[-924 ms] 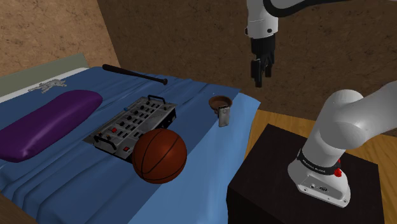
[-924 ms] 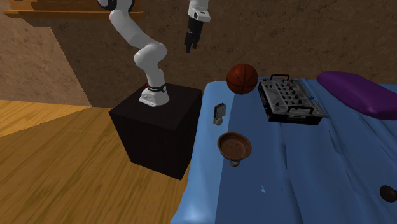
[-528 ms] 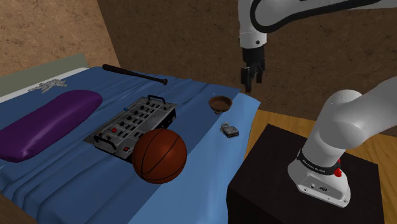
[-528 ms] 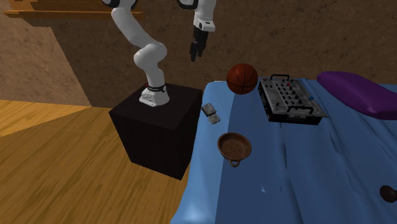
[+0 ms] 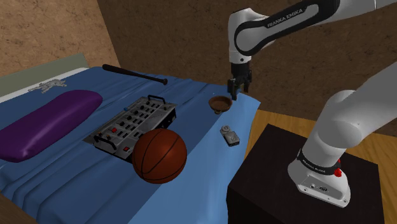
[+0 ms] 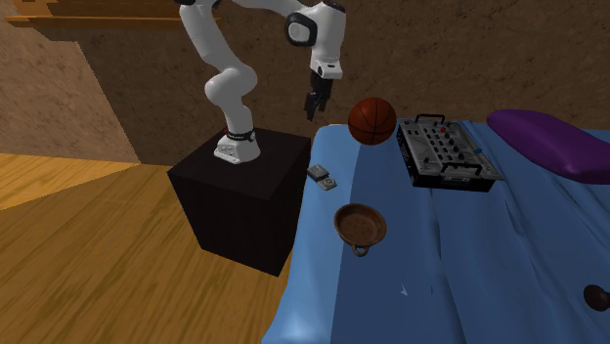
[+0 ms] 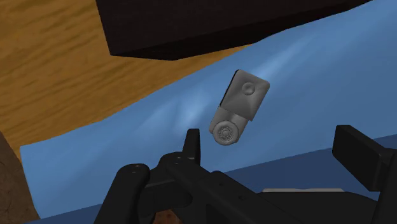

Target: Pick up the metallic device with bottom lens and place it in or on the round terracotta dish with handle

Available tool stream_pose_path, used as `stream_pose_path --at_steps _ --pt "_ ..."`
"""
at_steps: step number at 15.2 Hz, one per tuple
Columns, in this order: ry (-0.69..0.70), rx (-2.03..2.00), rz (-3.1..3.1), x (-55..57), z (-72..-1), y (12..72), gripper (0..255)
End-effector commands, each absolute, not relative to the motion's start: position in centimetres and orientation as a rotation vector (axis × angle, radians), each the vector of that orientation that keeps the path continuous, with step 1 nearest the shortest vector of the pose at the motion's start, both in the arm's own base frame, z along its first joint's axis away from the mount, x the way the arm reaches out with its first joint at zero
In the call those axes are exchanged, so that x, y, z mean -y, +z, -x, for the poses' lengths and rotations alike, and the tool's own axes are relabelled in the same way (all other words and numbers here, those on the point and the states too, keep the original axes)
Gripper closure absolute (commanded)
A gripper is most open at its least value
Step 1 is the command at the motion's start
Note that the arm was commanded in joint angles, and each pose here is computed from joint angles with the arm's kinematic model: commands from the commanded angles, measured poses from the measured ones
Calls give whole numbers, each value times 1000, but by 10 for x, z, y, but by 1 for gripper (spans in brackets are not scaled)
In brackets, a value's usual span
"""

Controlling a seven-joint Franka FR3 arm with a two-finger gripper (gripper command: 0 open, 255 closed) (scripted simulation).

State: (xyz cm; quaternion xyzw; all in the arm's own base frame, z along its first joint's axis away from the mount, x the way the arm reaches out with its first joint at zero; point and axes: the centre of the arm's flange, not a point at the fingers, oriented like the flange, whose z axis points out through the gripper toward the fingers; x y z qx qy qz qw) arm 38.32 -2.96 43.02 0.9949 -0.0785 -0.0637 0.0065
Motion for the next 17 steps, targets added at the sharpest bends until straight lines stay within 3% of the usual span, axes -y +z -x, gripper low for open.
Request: stream_pose_path --at_steps 1,17 --pt "-174 284 -3116 38 -397 410 0" --pt "-43 518 -3121 97 -493 282 0"
